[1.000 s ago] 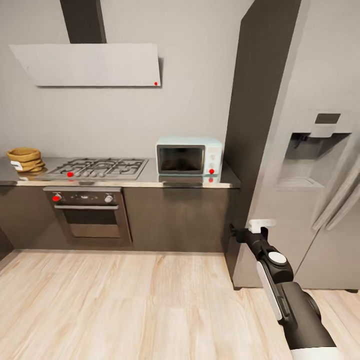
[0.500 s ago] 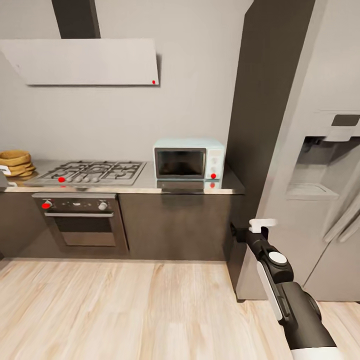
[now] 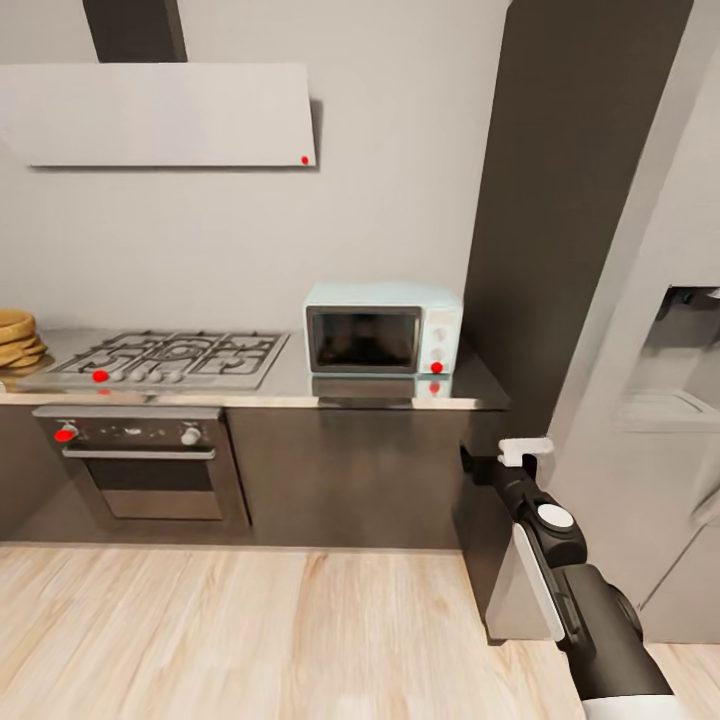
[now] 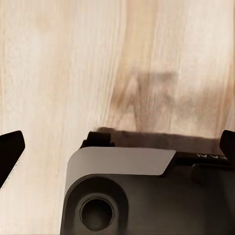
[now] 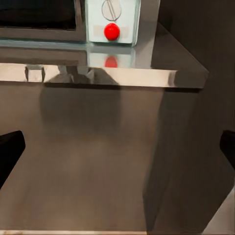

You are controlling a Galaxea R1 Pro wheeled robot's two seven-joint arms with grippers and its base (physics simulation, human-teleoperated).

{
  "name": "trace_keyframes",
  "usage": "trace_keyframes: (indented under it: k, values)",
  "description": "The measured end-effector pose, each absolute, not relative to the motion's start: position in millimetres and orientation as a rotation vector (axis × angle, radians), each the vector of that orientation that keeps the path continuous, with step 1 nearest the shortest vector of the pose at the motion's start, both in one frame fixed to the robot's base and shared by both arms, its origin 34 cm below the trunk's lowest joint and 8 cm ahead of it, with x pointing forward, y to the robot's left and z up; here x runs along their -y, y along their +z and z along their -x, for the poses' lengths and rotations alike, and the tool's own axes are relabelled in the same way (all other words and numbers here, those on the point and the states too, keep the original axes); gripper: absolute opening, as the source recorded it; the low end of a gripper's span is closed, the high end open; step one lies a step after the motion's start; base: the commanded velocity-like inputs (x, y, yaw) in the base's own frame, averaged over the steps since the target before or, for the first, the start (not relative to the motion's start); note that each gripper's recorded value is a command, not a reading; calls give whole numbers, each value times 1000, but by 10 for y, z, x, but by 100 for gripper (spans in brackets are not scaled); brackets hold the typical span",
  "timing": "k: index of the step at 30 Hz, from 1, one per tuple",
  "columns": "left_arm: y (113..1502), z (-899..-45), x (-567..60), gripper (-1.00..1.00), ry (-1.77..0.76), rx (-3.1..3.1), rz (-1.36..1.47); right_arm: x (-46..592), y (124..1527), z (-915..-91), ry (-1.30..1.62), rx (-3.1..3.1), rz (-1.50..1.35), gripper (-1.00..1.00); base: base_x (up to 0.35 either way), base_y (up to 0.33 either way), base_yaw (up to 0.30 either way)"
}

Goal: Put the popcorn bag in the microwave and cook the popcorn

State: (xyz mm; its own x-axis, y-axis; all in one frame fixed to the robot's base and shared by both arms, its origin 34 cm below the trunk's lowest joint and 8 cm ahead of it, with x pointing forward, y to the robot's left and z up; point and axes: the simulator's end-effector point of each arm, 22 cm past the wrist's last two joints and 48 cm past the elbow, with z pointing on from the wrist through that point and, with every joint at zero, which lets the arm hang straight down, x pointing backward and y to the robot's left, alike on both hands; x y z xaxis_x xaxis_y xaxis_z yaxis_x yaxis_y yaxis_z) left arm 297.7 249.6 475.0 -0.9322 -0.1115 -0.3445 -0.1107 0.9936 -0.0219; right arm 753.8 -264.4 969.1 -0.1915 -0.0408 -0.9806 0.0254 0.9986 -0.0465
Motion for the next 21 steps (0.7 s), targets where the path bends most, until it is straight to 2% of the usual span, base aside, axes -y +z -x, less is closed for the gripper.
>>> trace_keyframes:
  k: [6, 12, 21]
  values:
    - [4749, -2978, -2494, 100, -4, -2785, 159, 2645, 9680, -7539, -60, -1765, 11, 100, 301, 0, 0]
    - [4748, -2978, -2494, 100, -4, -2785, 158, 2645, 9670, -7542, -60, -1767, 11, 100, 64, 4, 0]
    - [4750, -2978, -2494, 100, -3, -2785, 158, 2642, 9675, -7541, -59, -1767, 11, 100, 284, 156, 0]
